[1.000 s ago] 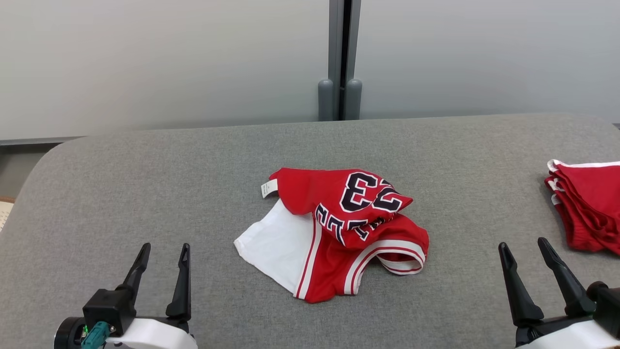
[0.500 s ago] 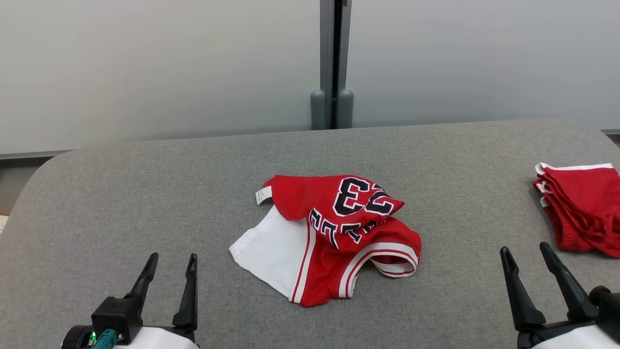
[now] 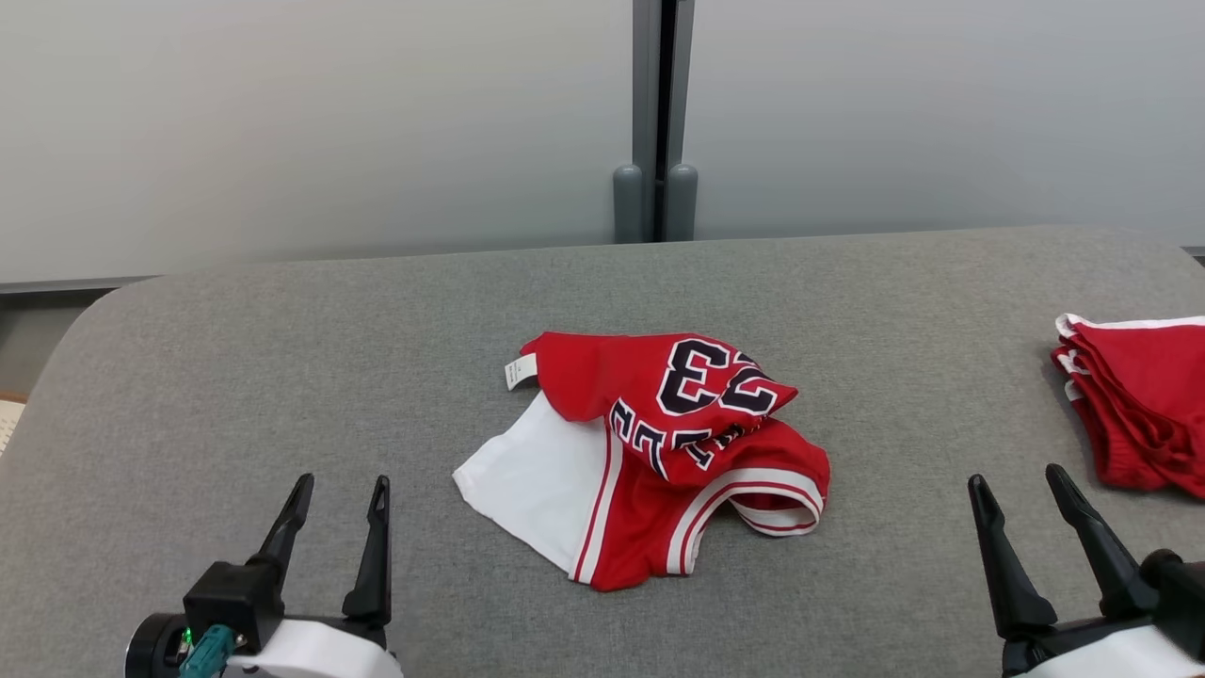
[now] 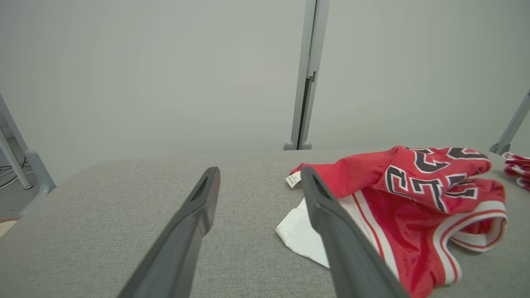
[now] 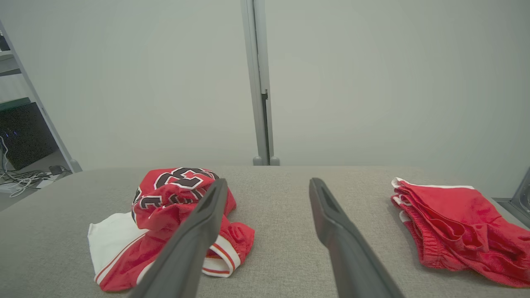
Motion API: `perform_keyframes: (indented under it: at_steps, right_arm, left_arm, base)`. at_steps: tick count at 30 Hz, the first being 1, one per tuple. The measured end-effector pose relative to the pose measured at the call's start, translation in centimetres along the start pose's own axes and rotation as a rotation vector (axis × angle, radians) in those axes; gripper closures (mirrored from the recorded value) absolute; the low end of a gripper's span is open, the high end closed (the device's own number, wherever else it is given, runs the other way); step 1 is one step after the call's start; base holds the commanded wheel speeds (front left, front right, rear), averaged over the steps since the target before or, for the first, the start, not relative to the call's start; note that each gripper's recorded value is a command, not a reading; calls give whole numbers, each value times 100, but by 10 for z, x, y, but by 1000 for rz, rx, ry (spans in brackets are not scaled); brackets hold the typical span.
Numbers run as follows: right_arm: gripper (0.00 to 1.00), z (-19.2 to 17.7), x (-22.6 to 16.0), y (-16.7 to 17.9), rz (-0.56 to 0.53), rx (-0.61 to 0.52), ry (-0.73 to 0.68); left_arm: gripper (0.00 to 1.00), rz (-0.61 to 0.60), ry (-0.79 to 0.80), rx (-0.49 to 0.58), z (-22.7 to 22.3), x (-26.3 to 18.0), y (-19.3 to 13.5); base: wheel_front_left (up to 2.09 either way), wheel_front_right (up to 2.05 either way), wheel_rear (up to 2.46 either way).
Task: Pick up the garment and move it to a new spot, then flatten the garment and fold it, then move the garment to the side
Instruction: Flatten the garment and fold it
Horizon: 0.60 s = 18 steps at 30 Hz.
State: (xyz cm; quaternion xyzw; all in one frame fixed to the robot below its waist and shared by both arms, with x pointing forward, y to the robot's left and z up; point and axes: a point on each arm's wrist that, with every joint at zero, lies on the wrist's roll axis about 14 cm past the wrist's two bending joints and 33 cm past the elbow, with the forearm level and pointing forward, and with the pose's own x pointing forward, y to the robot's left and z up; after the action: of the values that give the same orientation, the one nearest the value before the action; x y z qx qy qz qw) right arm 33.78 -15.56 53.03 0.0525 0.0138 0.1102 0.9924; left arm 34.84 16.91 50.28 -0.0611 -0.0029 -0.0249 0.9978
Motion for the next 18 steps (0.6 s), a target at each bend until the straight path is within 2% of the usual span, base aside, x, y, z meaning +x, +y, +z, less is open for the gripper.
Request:
perform_keyframes:
  at_steps: [5, 11, 12, 15, 16, 17, 18]
  right_arm:
    - [0, -7, 19, 25, 100, -11, 32]
    - [0, -38, 53, 67, 281, -28, 130]
    - [0, -38, 53, 67, 281, -28, 130]
    - [0, -57, 70, 90, 385, -42, 183]
    - [0, -71, 77, 106, 451, -51, 222]
    - [0, -71, 77, 106, 451, -51, 222]
    - [0, -85, 85, 115, 497, -70, 257]
  left_arm:
    - [0, -10, -31, -5, 10, 12, -4]
    - [0, -26, -73, -10, 21, 36, -9]
    - [0, -26, -73, -10, 21, 36, -9]
    - [0, -15, -82, -18, 20, 46, -9]
    - [0, 0, -79, -24, 17, 50, -5]
    - [0, 0, -79, -24, 17, 50, -5]
    - [0, 22, -71, -28, 12, 52, 0]
  base:
    - [0, 0, 0]
    - [0, 0, 0]
    - [0, 0, 0]
    - [0, 0, 0]
    - [0, 0, 0]
    - [0, 0, 0]
    - [0, 0, 0]
